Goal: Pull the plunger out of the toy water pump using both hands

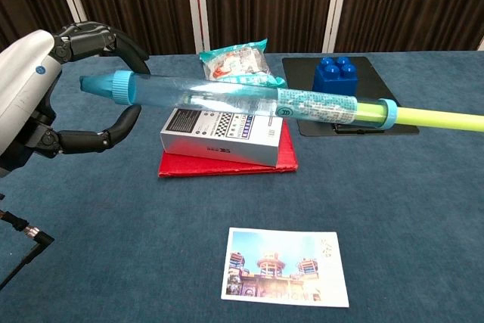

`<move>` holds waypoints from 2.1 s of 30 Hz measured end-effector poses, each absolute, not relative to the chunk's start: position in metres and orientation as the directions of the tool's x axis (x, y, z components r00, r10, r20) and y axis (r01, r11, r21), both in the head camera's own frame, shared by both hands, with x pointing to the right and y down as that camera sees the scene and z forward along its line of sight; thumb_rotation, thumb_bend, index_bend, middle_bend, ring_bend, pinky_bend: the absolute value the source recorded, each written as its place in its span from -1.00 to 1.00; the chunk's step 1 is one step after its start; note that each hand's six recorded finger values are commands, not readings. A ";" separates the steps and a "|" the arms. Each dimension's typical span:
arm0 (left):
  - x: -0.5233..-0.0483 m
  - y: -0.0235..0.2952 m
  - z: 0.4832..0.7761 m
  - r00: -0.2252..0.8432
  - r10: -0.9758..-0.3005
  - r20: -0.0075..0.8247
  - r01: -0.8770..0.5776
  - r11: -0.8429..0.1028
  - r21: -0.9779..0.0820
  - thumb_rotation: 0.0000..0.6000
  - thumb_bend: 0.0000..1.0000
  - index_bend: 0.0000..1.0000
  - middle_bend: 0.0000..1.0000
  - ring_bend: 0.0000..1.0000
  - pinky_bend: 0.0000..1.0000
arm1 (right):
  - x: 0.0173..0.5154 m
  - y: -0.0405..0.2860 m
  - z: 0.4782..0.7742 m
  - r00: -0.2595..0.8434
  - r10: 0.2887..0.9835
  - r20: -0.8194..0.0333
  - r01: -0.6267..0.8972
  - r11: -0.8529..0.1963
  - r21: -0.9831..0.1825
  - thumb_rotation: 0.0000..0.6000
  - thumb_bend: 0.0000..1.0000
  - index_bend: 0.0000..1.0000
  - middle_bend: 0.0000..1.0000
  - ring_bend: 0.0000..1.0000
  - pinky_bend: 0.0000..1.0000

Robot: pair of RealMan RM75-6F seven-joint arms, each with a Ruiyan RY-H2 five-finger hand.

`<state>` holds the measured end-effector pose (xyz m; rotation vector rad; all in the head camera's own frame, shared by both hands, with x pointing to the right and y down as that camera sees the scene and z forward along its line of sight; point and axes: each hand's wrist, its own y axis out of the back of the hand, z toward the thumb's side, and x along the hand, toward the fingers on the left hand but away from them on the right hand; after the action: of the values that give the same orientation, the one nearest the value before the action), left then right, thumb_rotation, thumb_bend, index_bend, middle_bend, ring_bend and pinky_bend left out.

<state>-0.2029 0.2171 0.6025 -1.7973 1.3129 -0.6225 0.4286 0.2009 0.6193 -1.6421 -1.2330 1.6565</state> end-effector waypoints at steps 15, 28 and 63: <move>-0.205 0.221 0.598 0.345 -0.936 -0.075 -0.540 -0.133 -0.831 1.00 0.10 0.48 -0.41 -0.70 -0.68 | 0.438 0.197 0.615 -0.173 0.850 -0.498 0.243 -0.453 -0.858 1.00 -0.05 0.41 -0.55 -0.88 -0.78; -0.209 0.225 0.624 0.399 -0.917 -0.011 -0.514 -0.214 -0.831 1.00 -0.22 0.31 -0.42 -0.67 -0.67 | 0.442 0.207 0.626 -0.189 0.824 -0.533 0.227 -0.492 -0.841 1.00 -0.06 0.39 -0.56 -0.88 -0.78; -0.280 0.222 0.637 0.361 -0.910 0.203 -0.325 -0.327 -0.887 1.00 -0.76 -0.59 -0.69 -0.76 -0.68 | 0.401 0.225 0.586 -0.003 0.863 -0.505 0.151 -0.499 -0.854 1.00 -1.00 -1.00 -1.00 -1.00 -1.00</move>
<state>-0.2799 0.2219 0.6373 -1.8398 1.0810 -0.9425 0.4009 0.2252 0.5858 -1.6877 -1.0539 1.5526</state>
